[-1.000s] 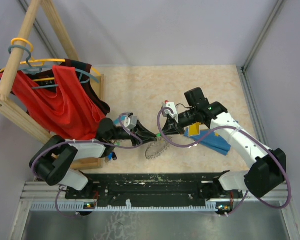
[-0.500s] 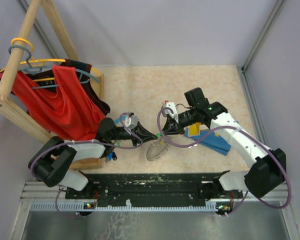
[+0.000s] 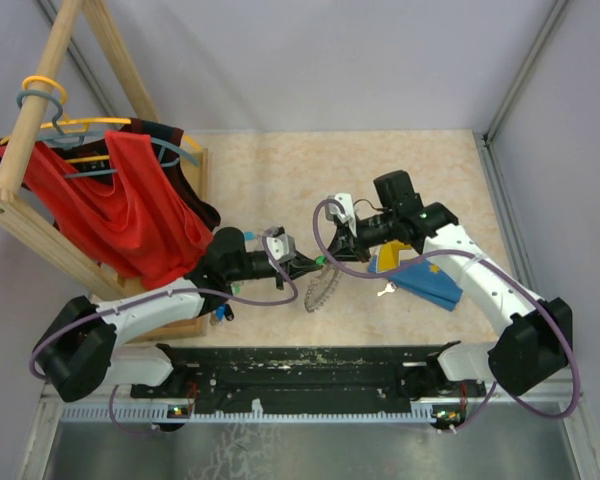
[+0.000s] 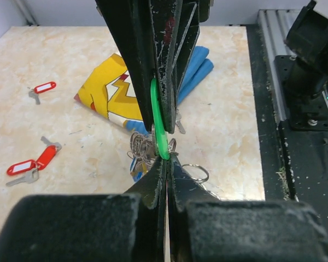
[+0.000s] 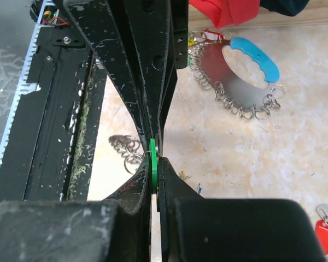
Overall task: Remove the keys from the keyring
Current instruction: Remove the key from the keyring.
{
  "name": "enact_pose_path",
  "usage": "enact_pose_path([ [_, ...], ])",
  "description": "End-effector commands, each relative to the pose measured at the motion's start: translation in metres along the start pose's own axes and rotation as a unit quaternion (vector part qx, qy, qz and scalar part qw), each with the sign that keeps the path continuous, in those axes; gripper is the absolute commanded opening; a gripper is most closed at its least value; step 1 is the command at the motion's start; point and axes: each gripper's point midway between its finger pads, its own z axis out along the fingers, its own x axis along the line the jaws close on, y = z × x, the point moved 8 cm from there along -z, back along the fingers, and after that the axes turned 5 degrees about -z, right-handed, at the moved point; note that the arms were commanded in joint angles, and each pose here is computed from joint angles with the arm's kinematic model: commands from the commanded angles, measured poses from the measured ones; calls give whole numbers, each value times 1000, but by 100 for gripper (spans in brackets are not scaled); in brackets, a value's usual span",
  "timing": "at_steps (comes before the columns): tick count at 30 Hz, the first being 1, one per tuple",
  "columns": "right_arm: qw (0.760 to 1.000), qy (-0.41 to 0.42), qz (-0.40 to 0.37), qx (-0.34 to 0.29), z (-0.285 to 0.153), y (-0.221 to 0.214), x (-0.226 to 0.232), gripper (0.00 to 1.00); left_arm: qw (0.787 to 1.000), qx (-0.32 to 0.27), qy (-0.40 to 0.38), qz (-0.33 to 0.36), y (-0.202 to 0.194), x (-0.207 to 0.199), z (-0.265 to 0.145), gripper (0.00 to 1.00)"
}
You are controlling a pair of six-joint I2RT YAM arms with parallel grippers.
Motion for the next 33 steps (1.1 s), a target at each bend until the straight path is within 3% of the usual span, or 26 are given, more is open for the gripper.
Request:
enact_pose_path([
  [1,998,-25,-43,-38,-1,23,-15,0,999,18,16,43,7,0,1,0],
  [6,998,-24,-39,-46,-4,24,-14,0,998,2,44,46,9,2,-2,1],
  [12,998,-17,-40,-52,-5,24,-13,0,994,-45,87,44,9,-1,-16,27],
  [23,998,-11,-42,-54,-4,23,-12,0,983,-128,129,18,11,-6,-39,57],
  [33,998,-11,-45,-51,-5,22,-11,0,988,-114,102,-37,25,-7,-30,61],
])
